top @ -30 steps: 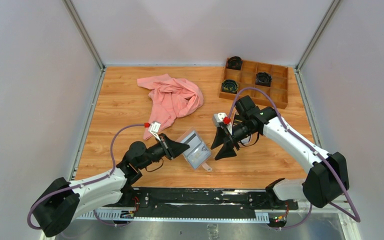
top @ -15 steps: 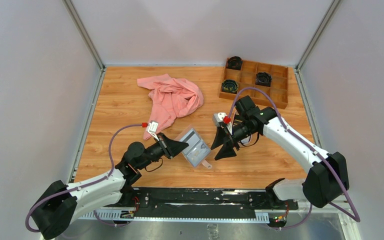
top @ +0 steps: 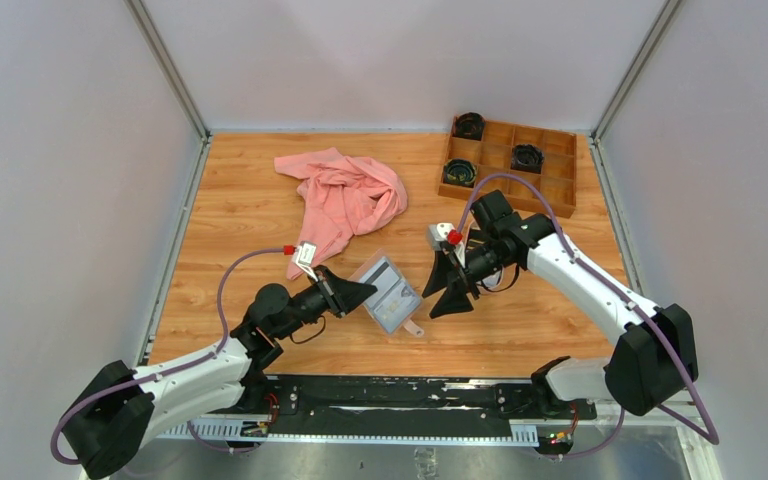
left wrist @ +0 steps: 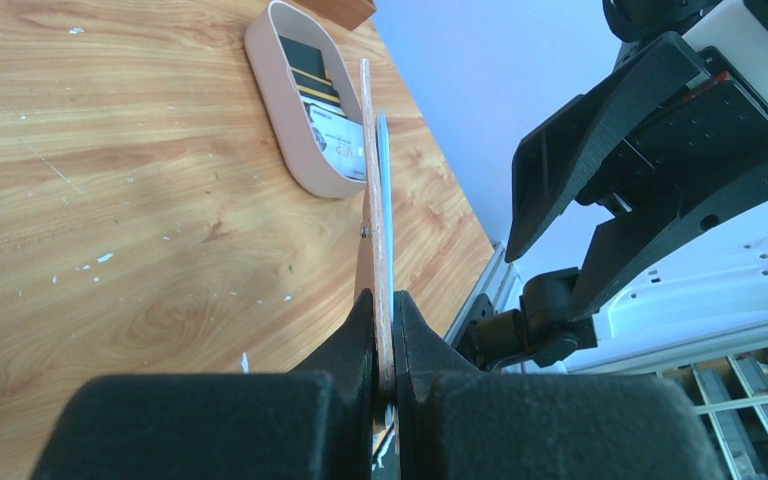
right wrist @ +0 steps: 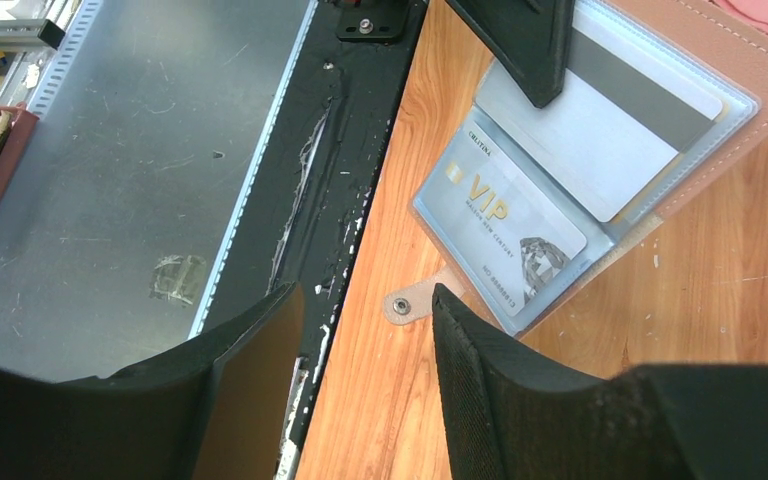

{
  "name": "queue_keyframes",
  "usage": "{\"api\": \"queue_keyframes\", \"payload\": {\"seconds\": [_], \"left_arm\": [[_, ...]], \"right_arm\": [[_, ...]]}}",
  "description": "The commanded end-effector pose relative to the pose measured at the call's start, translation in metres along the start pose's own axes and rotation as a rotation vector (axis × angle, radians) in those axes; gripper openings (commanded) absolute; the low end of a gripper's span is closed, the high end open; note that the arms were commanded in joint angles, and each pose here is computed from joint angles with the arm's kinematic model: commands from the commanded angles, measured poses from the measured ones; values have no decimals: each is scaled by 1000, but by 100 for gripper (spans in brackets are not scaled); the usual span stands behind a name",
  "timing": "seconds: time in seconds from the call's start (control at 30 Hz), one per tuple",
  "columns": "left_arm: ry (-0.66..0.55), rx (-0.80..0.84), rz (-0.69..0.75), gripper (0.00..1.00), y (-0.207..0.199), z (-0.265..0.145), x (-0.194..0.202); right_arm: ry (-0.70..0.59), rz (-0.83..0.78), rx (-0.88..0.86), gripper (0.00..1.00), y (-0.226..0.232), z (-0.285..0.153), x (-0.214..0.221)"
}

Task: Put the credit cards into the card holder
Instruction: Insert the credit card into the card holder.

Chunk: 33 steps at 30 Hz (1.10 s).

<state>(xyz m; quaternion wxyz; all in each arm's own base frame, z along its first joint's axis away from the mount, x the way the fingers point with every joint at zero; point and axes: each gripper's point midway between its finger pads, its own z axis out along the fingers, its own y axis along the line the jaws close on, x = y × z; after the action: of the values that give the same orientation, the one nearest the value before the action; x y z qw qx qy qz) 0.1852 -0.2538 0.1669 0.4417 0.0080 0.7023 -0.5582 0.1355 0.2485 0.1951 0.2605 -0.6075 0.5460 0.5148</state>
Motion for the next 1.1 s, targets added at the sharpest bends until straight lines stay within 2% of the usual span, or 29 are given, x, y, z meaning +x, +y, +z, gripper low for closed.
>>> {"api": "queue_keyframes", "payload": {"seconds": [0.0,1.07], "left_arm": [[-31,-4,9,0,1,-1,-5],[-95,-39,15,0,10,-3,-14]], "right_arm": [[-29,41,-3,54,0,-2,0],[-88,146,41,54,-15,-7,-1]]}}
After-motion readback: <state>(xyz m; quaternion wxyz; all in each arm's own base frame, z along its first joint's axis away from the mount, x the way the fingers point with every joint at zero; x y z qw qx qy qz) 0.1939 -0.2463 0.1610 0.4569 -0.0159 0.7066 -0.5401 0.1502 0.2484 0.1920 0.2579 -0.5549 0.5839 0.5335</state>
